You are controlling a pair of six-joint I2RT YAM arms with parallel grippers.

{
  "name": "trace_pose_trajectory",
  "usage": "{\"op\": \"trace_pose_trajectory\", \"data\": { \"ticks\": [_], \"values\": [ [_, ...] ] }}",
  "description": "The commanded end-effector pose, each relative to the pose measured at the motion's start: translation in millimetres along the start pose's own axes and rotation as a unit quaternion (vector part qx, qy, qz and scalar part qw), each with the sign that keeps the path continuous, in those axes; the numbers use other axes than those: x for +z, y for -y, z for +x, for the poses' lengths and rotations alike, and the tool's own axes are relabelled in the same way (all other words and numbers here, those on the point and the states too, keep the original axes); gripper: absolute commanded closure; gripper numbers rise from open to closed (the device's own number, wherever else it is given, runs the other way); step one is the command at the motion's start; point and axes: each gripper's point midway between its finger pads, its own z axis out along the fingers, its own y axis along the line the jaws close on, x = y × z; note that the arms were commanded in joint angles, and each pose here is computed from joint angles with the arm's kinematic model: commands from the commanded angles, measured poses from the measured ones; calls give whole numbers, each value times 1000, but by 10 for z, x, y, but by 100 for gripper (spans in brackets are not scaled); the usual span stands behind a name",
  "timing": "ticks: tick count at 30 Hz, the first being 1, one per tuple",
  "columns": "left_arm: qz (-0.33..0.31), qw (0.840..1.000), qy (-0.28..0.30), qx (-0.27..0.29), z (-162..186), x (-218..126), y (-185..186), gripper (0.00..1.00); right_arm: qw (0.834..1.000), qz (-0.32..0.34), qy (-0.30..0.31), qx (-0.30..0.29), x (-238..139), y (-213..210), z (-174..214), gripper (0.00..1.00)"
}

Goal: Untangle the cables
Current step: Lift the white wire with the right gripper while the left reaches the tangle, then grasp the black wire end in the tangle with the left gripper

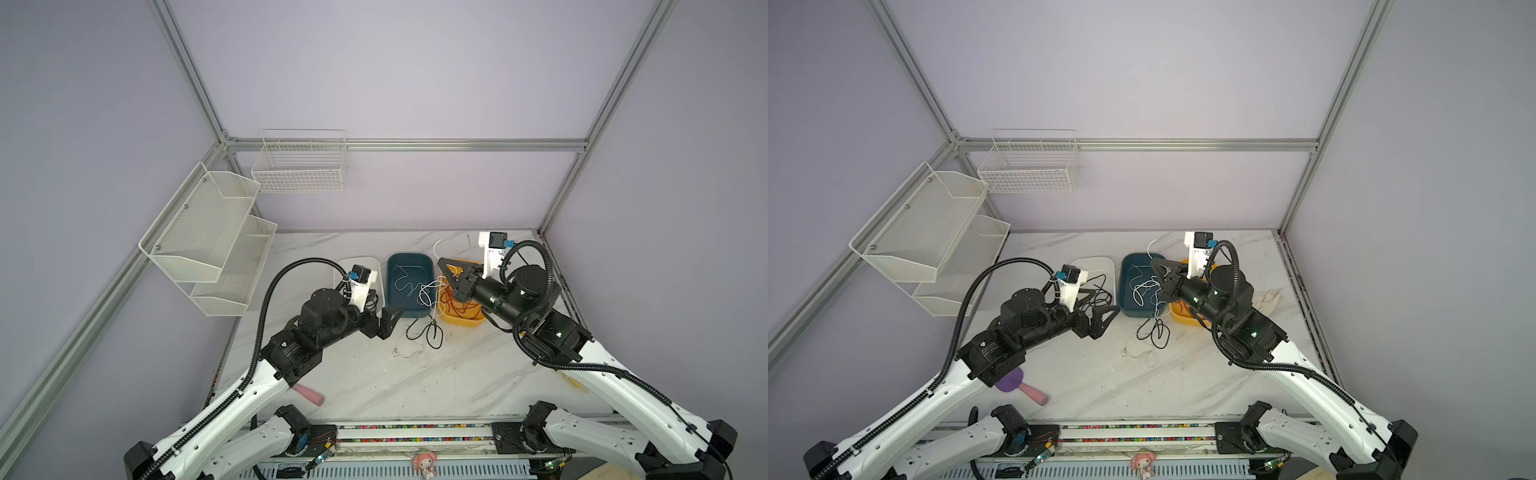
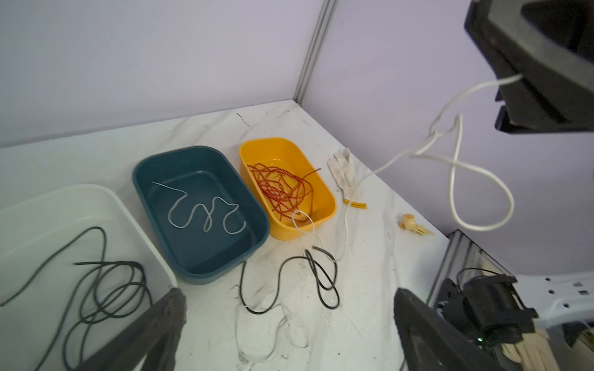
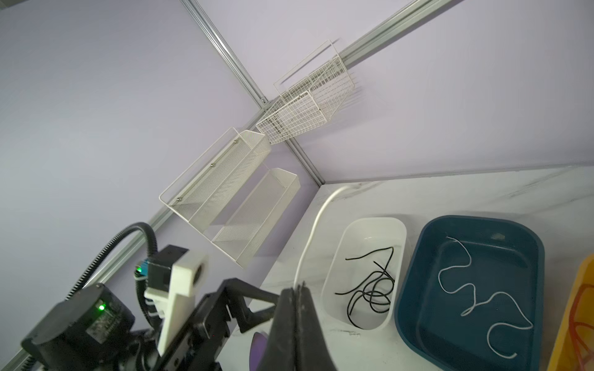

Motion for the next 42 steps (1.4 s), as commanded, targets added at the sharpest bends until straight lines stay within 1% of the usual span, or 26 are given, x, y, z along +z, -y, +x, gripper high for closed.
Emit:
{"op": "trace_pose_trajectory", "data": {
  "ticks": [1, 3, 9, 16, 20, 26, 29, 31, 35, 37, 42],
  "values": [
    [103, 993, 28, -42, 138, 86, 288, 0, 999, -27, 41, 13, -57, -199, -260, 100],
    [125, 991, 20, -44, 276, 163, 349, 0, 998, -34, 42, 17, -49, -235, -281, 100],
    [151, 987, -3, -48, 565, 382, 417, 0, 997, -50, 48, 22, -64, -340, -368, 100],
    [162, 985, -22, -53, 711, 608, 472, 0, 996, -65, 54, 25, -116, -441, -456, 100],
    [156, 986, -33, -53, 768, 738, 471, 2, 995, -74, 54, 30, -132, -479, -466, 100],
    [152, 986, -39, -54, 771, 850, 467, 12, 994, -87, 49, 37, -121, -533, -466, 100],
    [147, 987, -36, -53, 749, 876, 454, 20, 994, -90, 50, 38, -130, -549, -476, 100],
    [145, 987, -35, -53, 740, 892, 449, 22, 994, -92, 52, 40, -138, -556, -484, 100],
    [139, 988, -34, -58, 742, 931, 425, 21, 993, -95, 50, 45, -126, -556, -466, 100],
    [135, 989, -28, -62, 719, 943, 411, 15, 993, -95, 50, 46, -121, -557, -466, 100],
    [127, 989, -5, -71, 627, 955, 383, 9, 993, -98, 50, 51, -125, -563, -464, 100]
  ]
}}
